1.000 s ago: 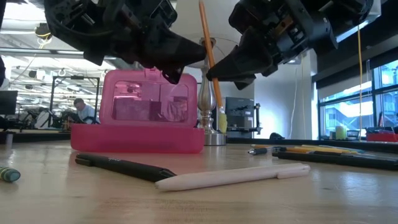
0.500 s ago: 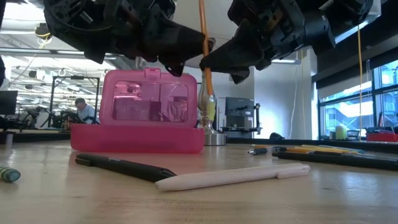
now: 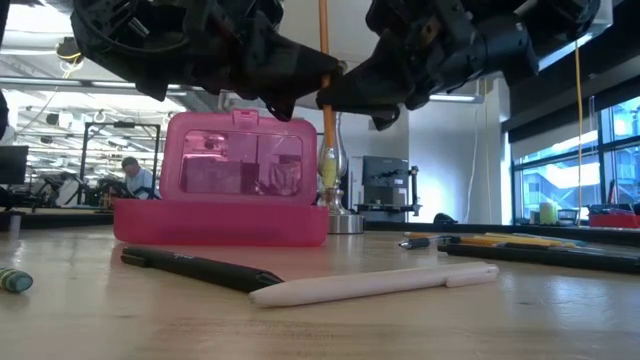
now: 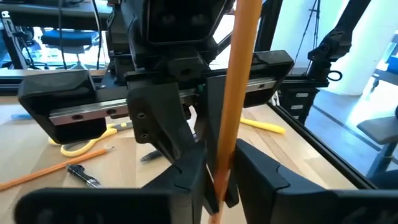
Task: Pick & place school supplies into a supply box
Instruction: Put the right yellow pencil into the red supply box, then put the left black pen into the red supply box
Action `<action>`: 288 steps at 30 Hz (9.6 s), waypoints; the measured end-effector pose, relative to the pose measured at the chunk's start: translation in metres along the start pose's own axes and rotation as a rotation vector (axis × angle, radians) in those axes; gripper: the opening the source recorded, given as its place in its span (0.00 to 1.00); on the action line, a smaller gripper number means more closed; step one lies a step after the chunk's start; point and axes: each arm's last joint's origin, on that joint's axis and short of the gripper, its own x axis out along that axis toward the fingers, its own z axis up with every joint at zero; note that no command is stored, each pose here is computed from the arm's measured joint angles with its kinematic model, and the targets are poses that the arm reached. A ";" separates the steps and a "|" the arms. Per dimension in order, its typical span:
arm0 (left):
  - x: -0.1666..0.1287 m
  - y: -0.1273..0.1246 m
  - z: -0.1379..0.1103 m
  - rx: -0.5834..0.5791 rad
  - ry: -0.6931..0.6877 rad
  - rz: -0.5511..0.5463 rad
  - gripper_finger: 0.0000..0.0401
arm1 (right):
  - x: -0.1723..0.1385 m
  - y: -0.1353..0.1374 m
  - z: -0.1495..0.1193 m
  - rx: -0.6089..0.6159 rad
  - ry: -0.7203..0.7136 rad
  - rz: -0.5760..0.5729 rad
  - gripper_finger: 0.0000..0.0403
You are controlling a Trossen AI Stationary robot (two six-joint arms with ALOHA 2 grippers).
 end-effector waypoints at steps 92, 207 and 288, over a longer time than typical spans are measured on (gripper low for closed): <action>-0.010 0.006 -0.016 -0.156 0.287 0.550 0.05 | -0.036 -0.009 -0.003 -0.008 0.304 -0.049 0.39; -0.032 0.047 -0.028 -0.611 1.005 0.439 0.16 | -0.037 -0.009 -0.006 -0.037 0.335 -0.046 0.39; -0.003 -0.101 -0.012 0.190 0.774 -0.098 0.44 | -0.037 -0.009 -0.007 -0.034 0.343 -0.047 0.39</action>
